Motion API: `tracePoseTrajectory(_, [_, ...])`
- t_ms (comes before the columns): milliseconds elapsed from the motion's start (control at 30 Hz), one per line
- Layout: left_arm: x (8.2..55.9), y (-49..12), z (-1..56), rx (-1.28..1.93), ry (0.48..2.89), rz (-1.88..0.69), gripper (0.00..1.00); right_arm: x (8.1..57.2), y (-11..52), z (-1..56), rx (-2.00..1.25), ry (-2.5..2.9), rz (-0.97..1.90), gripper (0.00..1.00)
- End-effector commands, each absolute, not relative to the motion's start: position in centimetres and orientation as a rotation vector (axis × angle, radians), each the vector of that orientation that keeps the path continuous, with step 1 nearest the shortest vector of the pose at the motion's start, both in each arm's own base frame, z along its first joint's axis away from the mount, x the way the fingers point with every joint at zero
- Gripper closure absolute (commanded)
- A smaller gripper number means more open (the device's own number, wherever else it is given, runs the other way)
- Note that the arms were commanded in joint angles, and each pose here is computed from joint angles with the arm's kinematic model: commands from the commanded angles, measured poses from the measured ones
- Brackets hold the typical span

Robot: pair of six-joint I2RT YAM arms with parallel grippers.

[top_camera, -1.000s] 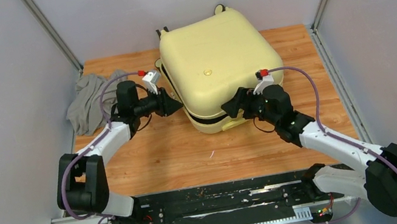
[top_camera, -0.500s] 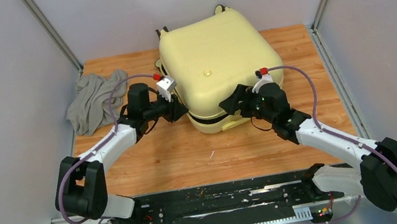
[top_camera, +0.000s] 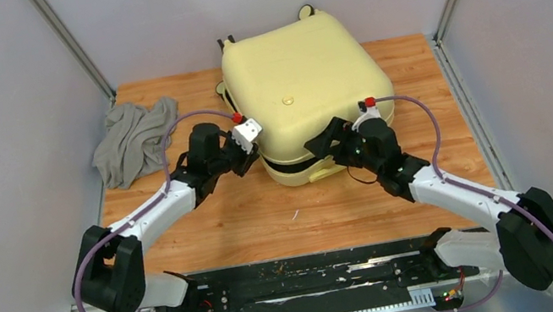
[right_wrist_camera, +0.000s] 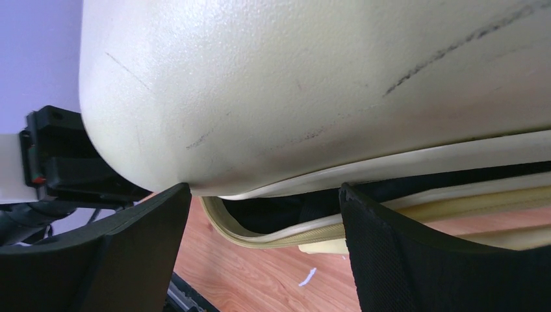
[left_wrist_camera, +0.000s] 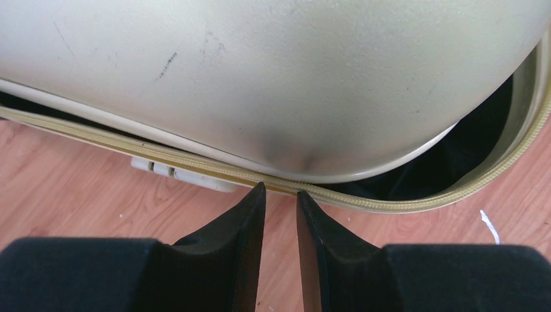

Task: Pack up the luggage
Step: Zip the luggage at the center of the board.

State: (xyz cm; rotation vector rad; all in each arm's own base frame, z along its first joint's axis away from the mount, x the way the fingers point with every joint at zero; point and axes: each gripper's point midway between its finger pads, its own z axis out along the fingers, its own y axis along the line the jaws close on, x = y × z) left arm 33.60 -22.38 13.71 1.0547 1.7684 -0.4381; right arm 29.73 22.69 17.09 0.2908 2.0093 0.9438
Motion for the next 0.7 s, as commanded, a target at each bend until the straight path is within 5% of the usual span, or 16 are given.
tracePoseTrajectory(0, [34.1,-22.4,13.4,0.993,1.791,-0.41,0.69,30.3,24.1,16.9,0.362,1.927,1.06,0.12])
tracePoseTrajectory(333, [34.1,-25.5,17.8,0.705,1.804,-0.728,0.69,30.3,23.8,24.7,0.215,1.609,1.141,0.14])
tracePoseTrajectory(667, [35.3,-27.2,19.8,0.669,1.78,-0.825,0.67,28.9,26.3,23.7,0.054,1.693,1.147,0.22])
